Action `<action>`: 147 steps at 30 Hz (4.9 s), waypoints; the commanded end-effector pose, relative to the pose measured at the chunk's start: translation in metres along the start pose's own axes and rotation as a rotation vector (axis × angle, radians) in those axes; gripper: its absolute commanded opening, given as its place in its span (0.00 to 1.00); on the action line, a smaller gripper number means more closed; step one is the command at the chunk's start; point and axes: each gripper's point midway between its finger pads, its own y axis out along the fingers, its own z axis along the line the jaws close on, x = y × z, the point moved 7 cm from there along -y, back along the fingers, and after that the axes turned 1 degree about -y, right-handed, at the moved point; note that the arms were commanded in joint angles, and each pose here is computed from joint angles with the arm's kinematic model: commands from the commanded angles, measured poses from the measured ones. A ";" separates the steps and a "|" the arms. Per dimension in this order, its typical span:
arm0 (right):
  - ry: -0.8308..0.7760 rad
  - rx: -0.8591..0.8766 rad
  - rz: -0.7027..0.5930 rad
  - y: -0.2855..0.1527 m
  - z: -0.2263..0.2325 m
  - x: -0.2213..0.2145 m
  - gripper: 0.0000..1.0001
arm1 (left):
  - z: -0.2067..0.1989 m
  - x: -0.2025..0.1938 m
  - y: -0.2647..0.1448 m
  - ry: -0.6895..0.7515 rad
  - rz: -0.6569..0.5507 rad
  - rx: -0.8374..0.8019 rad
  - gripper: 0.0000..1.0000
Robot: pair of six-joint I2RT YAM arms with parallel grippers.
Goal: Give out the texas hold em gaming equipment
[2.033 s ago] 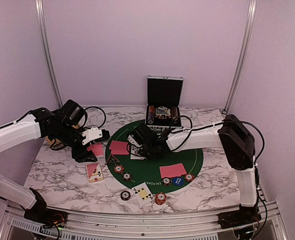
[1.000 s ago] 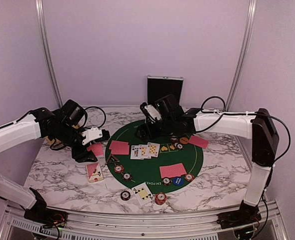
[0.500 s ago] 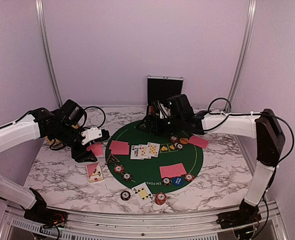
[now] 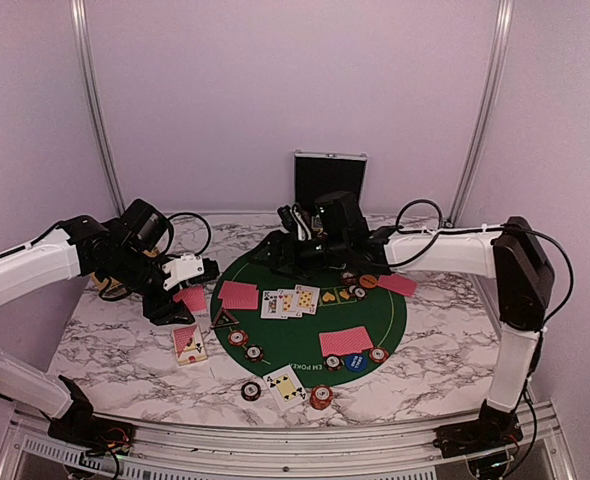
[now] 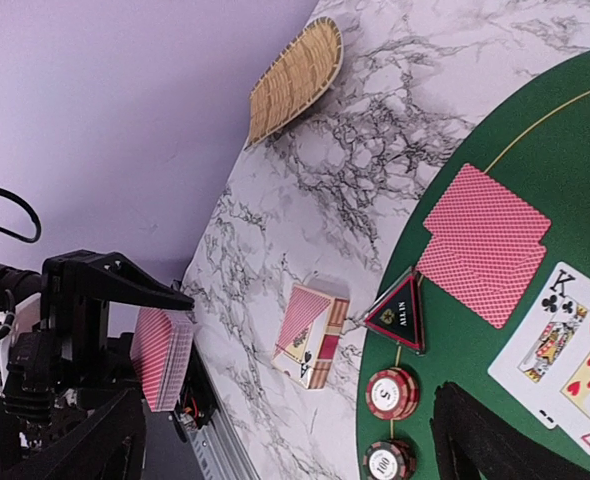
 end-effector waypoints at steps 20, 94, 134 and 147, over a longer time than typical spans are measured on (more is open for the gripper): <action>0.185 0.278 0.147 0.056 0.021 -0.043 0.97 | 0.004 0.011 -0.007 -0.005 -0.044 0.000 0.00; 0.313 0.412 0.297 0.120 0.029 -0.062 0.55 | -0.001 0.005 -0.001 -0.007 -0.057 -0.007 0.00; 0.219 0.366 0.299 0.081 0.041 -0.044 0.27 | -0.003 -0.002 0.003 -0.006 -0.038 -0.007 0.00; 0.211 0.351 0.288 0.063 0.042 -0.035 0.08 | -0.003 0.000 0.003 -0.010 -0.039 -0.007 0.00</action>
